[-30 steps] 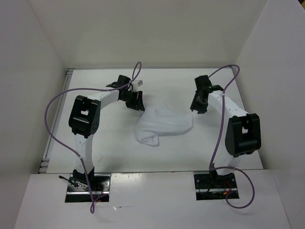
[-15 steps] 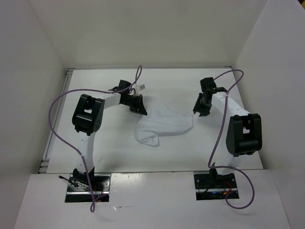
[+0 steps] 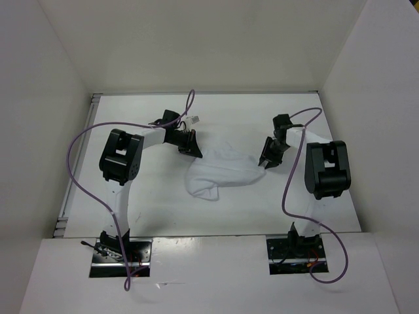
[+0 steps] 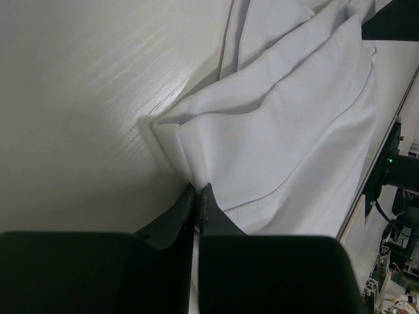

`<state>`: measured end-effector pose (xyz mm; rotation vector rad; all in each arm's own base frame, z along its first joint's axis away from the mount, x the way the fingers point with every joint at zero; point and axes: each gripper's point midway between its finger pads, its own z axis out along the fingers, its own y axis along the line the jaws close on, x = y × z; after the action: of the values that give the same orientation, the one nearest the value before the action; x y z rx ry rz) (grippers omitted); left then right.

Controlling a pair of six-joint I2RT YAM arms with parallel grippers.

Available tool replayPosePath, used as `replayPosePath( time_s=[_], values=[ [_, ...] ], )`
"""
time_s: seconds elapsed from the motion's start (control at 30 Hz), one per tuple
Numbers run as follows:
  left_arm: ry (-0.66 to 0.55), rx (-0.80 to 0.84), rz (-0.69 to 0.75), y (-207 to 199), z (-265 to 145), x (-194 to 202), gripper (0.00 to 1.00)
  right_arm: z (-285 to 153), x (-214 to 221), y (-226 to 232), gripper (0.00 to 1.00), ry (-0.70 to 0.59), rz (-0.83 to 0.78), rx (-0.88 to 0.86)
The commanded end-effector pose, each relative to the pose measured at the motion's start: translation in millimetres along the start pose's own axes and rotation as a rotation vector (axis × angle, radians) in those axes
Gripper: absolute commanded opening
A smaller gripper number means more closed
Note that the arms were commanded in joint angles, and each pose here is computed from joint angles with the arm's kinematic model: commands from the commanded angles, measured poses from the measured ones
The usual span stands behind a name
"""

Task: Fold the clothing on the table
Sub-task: Flatten the skirt out

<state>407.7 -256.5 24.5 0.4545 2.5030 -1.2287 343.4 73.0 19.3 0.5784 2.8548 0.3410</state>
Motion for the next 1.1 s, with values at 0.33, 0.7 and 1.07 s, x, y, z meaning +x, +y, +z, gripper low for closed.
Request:
replayPosePath(
  time_s=[0.33,0.7,1.07],
  values=[
    [-0.132,0.054,-0.012,-29.6,-47.3,-56.8,0.0,-64.3,-47.0,37.3,0.0,-0.216,-0.076,-0.039],
    [-0.492,0.1,0.251,-160.9,-201.6,-203.5,0.0,-279.6,-124.5,113.7,0.0,-0.692,-0.23,-0.242],
    [-0.534,0.181,0.311,-232.4,-245.8,-141.3,0.0,-315.1,-66.2,107.0,0.0,-0.7,-0.308,-0.35]
  ],
)
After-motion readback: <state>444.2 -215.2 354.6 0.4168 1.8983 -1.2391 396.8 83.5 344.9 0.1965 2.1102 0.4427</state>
